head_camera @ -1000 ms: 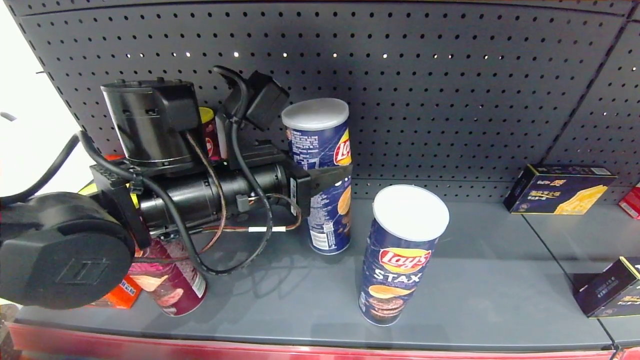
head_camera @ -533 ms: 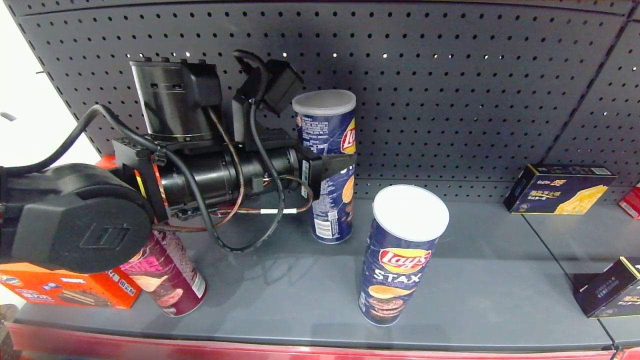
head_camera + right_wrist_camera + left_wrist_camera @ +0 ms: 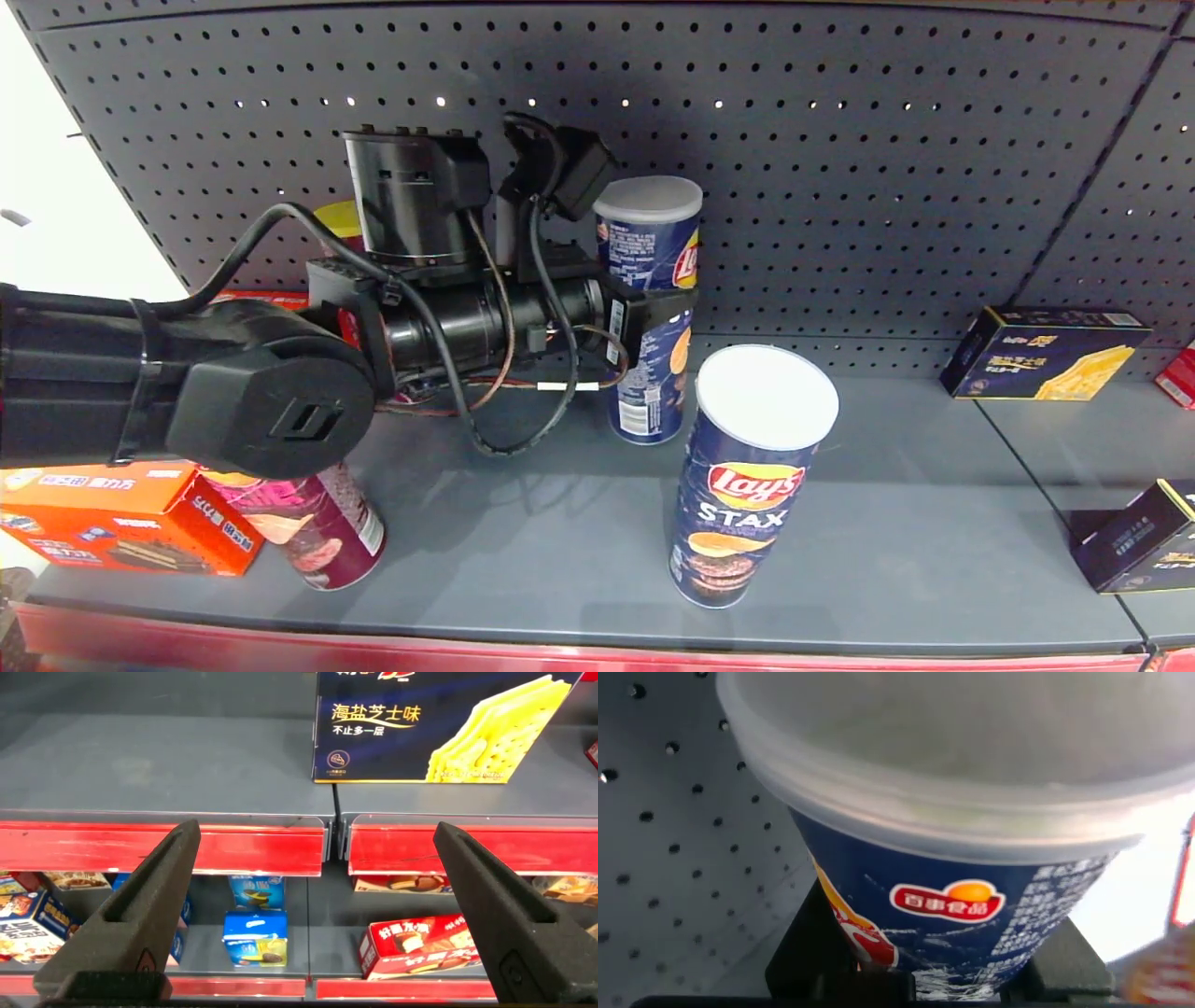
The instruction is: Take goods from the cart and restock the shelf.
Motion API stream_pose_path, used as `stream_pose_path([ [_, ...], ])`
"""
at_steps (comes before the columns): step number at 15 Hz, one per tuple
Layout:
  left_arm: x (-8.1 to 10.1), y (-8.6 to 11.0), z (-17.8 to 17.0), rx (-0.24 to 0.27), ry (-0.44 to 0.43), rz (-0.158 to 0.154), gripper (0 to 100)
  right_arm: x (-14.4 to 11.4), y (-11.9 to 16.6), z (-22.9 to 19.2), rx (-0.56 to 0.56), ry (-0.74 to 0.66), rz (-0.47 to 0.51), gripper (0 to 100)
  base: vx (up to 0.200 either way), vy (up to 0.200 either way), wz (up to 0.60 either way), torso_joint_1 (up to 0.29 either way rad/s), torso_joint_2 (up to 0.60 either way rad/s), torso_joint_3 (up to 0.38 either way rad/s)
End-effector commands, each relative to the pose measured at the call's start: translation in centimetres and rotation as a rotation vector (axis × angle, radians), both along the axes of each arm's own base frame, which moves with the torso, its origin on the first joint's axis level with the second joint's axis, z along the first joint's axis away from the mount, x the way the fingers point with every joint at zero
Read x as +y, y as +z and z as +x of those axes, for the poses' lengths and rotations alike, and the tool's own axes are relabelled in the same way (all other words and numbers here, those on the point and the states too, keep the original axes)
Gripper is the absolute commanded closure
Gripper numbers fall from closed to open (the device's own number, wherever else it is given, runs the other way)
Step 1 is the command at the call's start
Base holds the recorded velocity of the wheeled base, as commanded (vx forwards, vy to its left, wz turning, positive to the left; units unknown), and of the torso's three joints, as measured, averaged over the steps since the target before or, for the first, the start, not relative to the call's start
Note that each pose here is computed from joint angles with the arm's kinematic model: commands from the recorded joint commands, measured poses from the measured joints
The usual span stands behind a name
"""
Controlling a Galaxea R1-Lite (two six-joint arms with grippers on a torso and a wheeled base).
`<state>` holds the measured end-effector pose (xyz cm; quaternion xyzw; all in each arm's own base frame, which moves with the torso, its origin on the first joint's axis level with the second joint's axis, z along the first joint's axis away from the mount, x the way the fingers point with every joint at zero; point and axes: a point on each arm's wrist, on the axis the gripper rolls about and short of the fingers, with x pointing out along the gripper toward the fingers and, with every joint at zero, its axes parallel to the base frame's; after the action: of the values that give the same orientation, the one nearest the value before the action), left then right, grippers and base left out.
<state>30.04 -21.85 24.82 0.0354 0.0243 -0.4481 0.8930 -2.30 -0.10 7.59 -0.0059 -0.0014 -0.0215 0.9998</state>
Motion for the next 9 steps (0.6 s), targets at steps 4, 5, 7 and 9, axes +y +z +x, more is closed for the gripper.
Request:
stream_pose_path([
  [4, -1.3, -2.0, 2.3, -0.009, -0.001, 0.046, 100, 0.0, 0.0, 0.0, 0.000, 0.000, 0.000, 0, 0.000, 0.000, 0.00, 0.000, 0.00, 0.000],
  [5, -1.5, -2.0, 2.6, -0.014, -0.003, 0.042, 100, 0.0, 0.0, 0.0, 0.000, 0.000, 0.000, 0, 0.000, 0.000, 0.00, 0.000, 0.00, 0.000],
  [7, -1.9, -1.9, 3.2, -0.022, -0.004, 0.037, 100, 0.0, 0.0, 0.0, 0.001, 0.000, 0.000, 0, 0.000, 0.000, 0.00, 0.000, 0.00, 0.000],
  [9, -2.3, -1.9, 3.6, -0.028, -0.007, 0.032, 100, 0.0, 0.0, 0.0, 0.001, 0.000, 0.000, 0, 0.000, 0.000, 0.00, 0.000, 0.00, 0.000],
])
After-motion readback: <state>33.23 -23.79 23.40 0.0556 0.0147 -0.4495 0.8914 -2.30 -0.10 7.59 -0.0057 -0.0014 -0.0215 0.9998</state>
